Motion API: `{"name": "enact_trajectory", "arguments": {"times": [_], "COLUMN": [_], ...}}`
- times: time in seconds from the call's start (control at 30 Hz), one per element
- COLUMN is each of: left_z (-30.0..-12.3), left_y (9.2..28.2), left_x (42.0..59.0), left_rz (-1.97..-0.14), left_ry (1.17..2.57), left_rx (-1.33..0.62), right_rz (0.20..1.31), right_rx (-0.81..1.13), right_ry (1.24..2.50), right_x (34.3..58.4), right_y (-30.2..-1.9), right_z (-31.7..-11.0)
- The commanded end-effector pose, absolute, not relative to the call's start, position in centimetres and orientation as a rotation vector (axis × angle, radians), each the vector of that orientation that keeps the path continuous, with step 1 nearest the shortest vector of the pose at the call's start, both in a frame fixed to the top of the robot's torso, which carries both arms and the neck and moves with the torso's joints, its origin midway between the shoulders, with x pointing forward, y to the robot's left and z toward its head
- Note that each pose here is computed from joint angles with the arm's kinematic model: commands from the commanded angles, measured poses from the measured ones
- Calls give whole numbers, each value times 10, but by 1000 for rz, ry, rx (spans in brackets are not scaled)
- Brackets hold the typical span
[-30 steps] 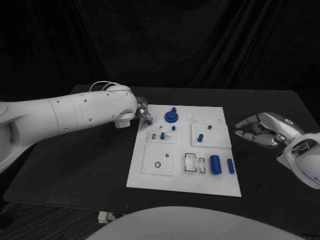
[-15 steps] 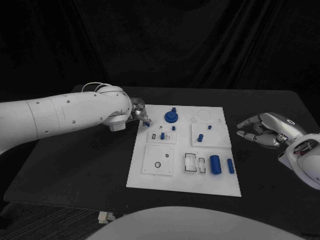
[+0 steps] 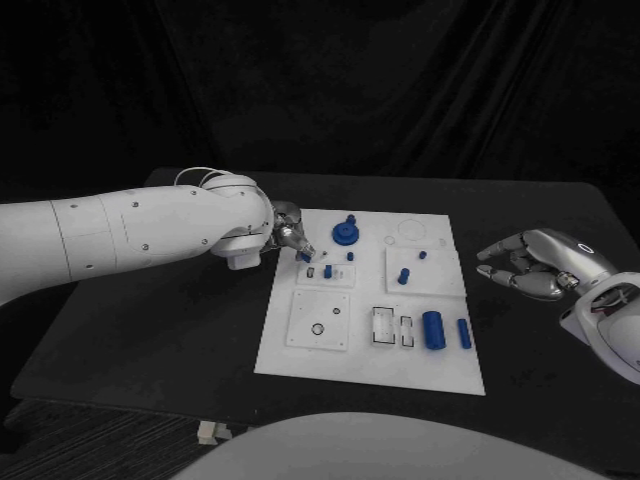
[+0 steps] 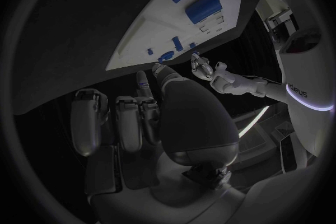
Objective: Assemble the parts on the task board
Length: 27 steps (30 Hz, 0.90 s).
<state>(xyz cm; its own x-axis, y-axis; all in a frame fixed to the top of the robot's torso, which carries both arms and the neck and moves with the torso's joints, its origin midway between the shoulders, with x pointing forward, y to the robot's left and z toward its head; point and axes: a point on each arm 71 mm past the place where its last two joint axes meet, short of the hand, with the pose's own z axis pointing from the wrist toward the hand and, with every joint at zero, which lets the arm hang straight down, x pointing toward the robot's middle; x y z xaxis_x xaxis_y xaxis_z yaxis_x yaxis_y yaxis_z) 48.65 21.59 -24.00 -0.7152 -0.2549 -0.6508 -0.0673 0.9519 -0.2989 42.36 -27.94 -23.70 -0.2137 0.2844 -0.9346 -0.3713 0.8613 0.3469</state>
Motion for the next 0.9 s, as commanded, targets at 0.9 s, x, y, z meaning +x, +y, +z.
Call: {"name": "enact_trajectory", "arguments": {"times": [0.9], "left_z": [-260], "left_y": [206], "left_x": [480], "left_rz": [-335], "left_ry": [2357], "left_rx": [-194], "right_rz": [597], "right_rx": [-63], "right_ry": [1683], "right_x": [421], "right_y": [-281], "right_z": [-239]}}
